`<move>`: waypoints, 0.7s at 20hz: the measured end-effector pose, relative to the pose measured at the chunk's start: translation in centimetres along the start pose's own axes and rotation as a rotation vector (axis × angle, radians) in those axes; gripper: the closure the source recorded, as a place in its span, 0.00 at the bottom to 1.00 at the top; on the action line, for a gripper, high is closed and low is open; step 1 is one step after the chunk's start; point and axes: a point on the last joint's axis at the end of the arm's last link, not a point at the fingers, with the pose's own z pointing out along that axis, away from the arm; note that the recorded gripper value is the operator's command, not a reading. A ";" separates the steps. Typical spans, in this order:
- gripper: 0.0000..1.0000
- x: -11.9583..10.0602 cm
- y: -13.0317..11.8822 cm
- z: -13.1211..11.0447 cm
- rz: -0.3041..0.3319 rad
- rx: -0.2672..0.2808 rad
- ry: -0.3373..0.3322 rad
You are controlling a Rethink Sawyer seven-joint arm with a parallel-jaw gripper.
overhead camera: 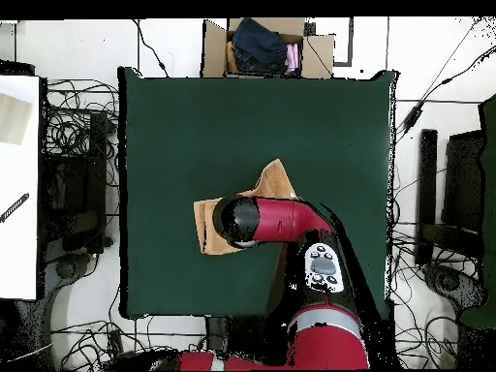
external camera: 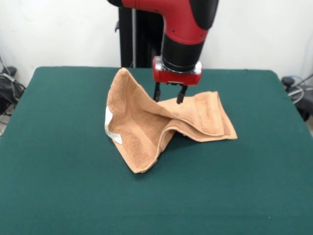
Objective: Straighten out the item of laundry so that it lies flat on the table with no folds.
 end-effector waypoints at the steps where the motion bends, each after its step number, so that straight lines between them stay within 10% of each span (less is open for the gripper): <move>1: 0.00 0.1 0.2 0.0 -0.009 -0.001 0.004; 14: 0.00 -0.1 2.1 -2.4 -0.050 -0.024 0.049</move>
